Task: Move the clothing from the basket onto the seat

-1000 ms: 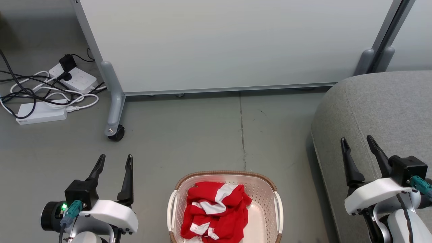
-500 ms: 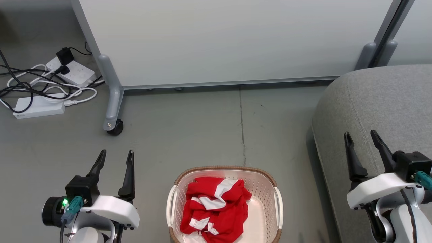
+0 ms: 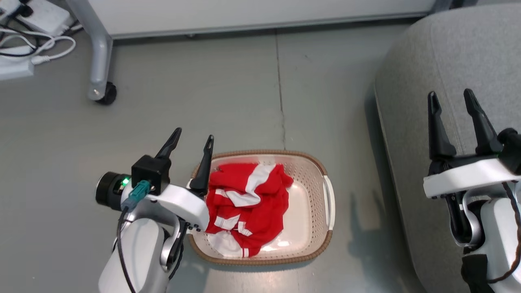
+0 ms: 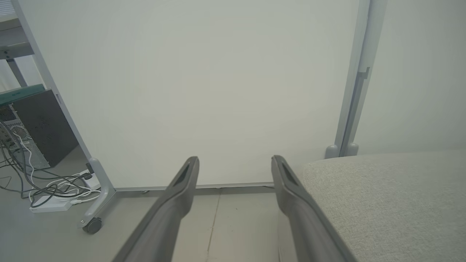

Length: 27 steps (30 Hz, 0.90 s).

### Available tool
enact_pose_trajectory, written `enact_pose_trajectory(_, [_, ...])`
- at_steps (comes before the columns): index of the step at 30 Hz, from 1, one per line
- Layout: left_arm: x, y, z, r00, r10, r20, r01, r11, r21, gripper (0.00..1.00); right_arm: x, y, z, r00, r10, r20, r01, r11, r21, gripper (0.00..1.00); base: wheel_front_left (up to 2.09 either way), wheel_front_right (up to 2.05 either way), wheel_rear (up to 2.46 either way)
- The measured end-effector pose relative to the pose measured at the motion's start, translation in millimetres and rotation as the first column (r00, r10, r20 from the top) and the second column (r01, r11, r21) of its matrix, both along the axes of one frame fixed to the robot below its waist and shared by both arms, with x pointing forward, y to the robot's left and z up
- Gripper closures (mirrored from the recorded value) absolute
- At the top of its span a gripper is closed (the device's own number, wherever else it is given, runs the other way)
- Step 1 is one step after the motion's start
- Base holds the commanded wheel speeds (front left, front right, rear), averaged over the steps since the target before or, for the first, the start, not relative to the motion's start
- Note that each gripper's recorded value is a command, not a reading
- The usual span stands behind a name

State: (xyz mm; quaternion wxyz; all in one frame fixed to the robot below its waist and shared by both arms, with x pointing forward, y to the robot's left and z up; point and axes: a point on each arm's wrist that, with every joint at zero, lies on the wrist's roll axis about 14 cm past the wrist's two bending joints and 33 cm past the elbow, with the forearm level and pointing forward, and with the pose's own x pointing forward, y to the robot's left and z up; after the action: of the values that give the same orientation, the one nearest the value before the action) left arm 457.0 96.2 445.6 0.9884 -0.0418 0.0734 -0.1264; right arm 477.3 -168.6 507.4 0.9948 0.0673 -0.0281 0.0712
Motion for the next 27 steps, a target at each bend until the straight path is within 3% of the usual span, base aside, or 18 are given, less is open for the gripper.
enact_pose_trajectory(5, [18.4,-42.8,-49.6,0.983,-0.135,-0.123,0.138,0.990,0.017,0.00,21.1,-2.5,-15.2,1.000,-0.010,-0.007,0.010,1.000,0.001,0.00,0.00,0.00,0.00])
enact_pose_trajectory(11, [27.8,-88.3,-122.2,0.911,-0.297,-0.288,0.324,0.945,0.050,0.00,43.1,-10.4,-38.0,0.999,-0.039,-0.010,0.039,0.999,0.008,0.00,0.00,0.00,0.00])
enact_pose_trajectory(17, [24.0,-106.9,-206.5,0.793,-0.384,-0.472,0.479,0.873,0.094,0.00,51.7,-19.4,-73.8,0.996,-0.068,-0.049,0.069,0.998,0.006,0.00,0.00,0.00,0.00])
enact_pose_trajectory(27, [6.7,-104.7,-326.1,0.590,-0.382,-0.711,0.671,0.722,0.169,0.00,38.5,-54.3,-119.2,0.976,-0.151,-0.154,0.153,0.988,0.002,0.00,0.00,0.00,0.00])
